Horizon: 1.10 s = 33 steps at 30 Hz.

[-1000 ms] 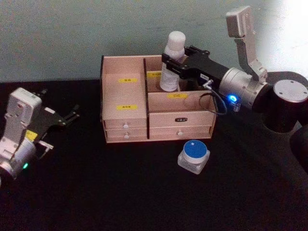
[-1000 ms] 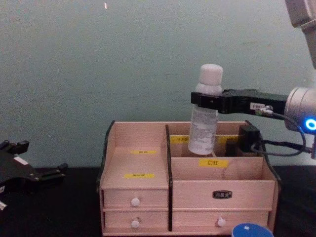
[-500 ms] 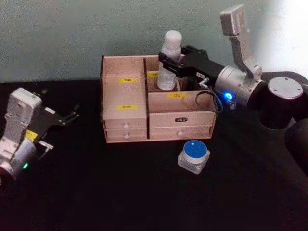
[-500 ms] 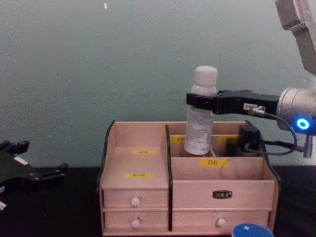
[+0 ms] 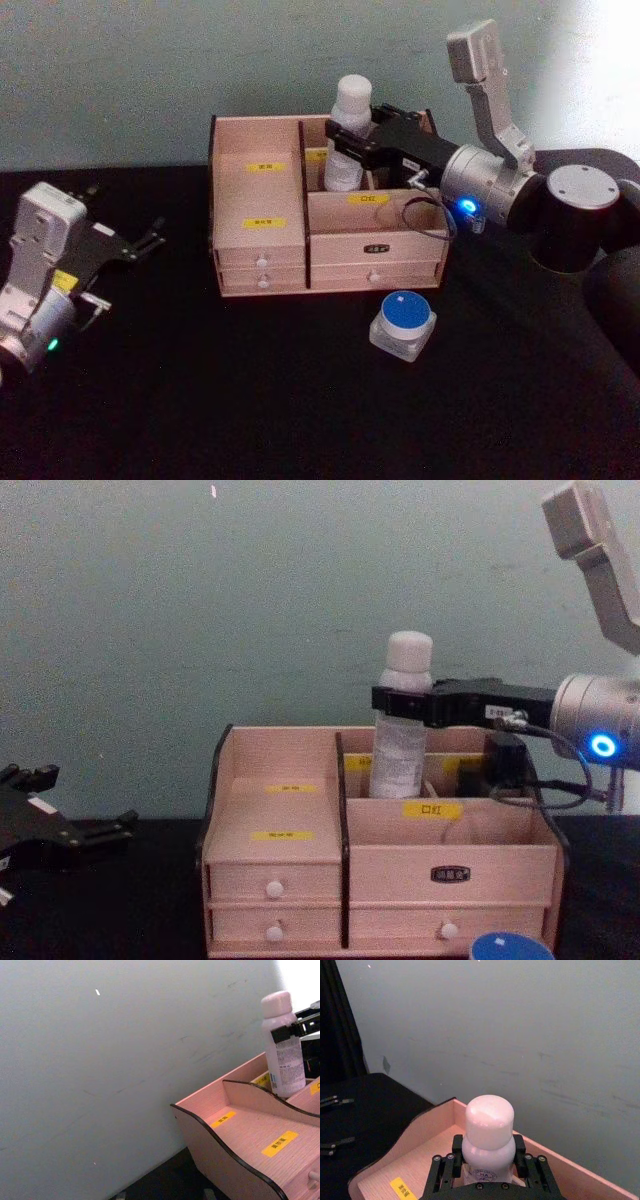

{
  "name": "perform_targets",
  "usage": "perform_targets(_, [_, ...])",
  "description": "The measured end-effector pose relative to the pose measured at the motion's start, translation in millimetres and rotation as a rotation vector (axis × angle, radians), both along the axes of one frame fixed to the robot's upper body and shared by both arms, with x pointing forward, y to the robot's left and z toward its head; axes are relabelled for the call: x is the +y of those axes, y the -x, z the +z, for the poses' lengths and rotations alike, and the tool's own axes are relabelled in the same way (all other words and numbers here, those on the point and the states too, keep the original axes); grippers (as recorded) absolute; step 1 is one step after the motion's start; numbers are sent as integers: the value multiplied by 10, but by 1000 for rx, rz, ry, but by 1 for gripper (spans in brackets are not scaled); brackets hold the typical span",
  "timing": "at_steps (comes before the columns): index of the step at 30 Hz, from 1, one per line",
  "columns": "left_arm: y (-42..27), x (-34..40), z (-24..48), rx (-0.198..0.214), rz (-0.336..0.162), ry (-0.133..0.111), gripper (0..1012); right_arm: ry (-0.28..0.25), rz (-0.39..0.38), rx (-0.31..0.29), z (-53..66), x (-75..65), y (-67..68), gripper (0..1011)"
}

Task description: Pick up the facial cleanser and watermelon frost from the table and place them into the tiered storage box.

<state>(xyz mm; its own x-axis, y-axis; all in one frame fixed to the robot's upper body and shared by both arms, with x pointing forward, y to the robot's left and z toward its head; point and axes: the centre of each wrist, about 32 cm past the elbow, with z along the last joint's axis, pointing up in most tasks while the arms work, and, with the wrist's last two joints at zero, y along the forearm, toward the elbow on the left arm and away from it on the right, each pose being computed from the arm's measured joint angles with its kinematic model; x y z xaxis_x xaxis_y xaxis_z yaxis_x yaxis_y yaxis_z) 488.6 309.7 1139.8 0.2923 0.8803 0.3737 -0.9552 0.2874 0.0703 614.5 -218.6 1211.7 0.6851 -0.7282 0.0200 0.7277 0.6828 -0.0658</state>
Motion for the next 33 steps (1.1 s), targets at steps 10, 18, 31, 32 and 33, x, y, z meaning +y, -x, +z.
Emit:
perform_targets(10, [0,0,0,0,0,0,1001,8,-8,30,-94,9,-9,590])
perform_targets(18, [0,0,0,0,0,0,1001,14,-14,48,-156,20,-10,590])
perform_targets(31, [0,0,0,0,0,0,1001,30,-17,57,-216,35,-5,590])
perform_targets(32, [0,0,0,0,0,0,1001,33,-17,54,-218,36,-3,590])
perform_targets(33, [0,0,0,0,0,0,1001,35,-17,53,-220,35,-3,590])
